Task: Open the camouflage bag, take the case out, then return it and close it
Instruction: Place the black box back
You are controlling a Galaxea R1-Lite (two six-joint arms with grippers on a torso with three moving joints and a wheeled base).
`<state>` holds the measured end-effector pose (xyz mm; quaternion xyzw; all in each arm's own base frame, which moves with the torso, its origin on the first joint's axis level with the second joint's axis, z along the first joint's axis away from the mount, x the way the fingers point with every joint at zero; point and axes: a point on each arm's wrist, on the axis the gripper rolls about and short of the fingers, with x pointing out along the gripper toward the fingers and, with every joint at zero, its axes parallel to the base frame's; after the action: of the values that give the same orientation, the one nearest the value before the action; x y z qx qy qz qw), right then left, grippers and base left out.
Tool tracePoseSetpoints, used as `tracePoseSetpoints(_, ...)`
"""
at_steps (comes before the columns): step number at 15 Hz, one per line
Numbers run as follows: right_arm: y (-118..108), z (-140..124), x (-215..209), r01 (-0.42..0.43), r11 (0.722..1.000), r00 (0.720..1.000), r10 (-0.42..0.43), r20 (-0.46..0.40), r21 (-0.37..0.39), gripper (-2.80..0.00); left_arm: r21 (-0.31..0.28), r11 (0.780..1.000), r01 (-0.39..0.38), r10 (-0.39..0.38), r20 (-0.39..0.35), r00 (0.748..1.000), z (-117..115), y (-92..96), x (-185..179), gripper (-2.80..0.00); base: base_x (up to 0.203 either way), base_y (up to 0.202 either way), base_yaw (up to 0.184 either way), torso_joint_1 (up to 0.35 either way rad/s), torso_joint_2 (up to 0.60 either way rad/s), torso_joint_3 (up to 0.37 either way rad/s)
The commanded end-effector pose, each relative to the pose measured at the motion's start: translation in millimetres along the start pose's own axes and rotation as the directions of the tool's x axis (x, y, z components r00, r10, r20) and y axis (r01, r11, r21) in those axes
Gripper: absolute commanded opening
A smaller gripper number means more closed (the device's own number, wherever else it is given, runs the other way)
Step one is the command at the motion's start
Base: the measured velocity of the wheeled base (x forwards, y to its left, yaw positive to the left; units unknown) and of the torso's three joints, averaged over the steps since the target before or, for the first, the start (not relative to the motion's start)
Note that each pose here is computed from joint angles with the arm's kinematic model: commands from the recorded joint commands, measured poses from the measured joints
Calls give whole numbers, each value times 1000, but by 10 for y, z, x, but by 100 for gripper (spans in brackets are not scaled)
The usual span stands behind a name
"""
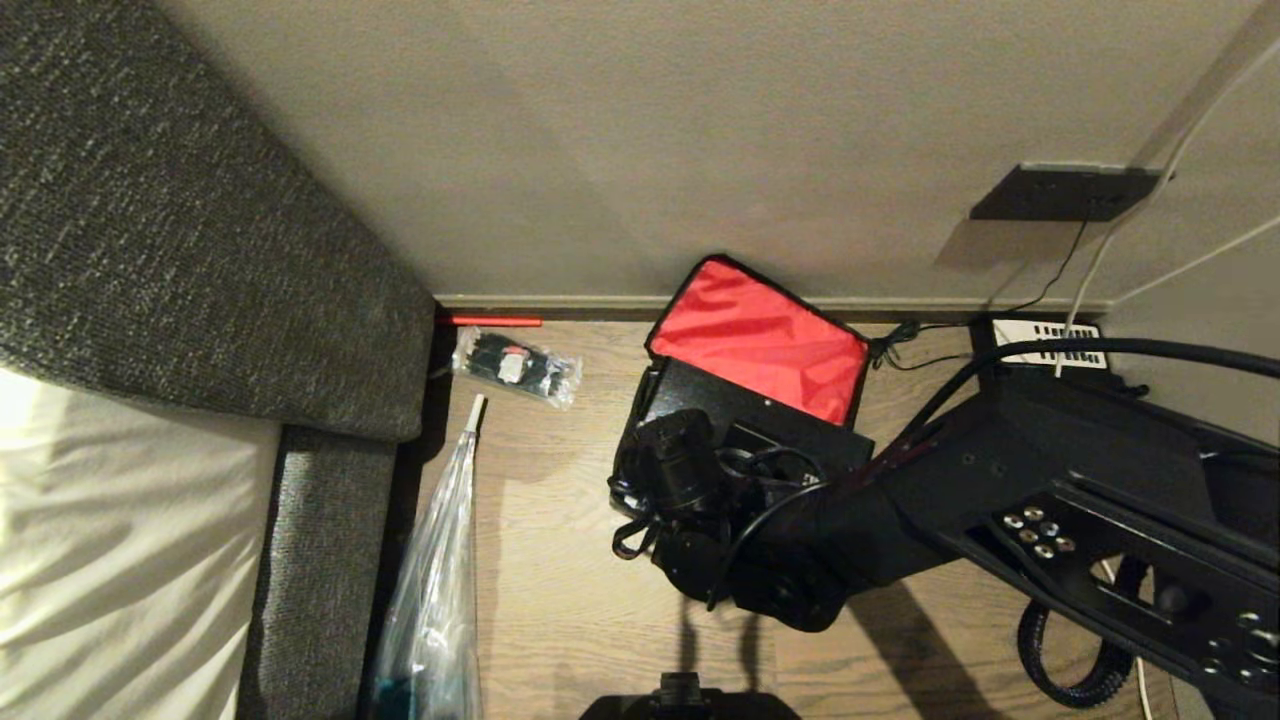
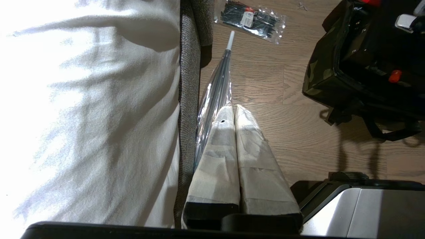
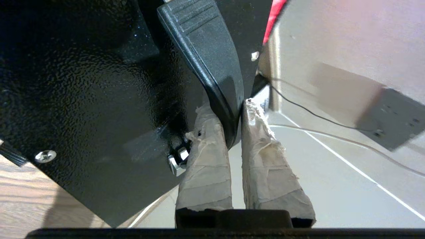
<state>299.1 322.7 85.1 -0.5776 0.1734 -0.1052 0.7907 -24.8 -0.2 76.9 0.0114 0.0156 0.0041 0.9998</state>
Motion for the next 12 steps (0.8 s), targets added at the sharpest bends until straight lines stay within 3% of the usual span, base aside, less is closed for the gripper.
tracePoseSetpoints(1, 90, 7, 66, -2, 1000, 1000, 2, -10, -12, -280, 2, 1000, -1, 1, 0, 1000, 0, 0, 0, -280, 0, 0, 0, 0, 0, 0)
tracePoseSetpoints(12, 225, 41, 342, -20, 999, 1000, 20, -5, 25, -280, 0, 1000, -1, 1, 0, 1000, 0, 0, 0, -280, 0, 0, 0, 0, 0, 0)
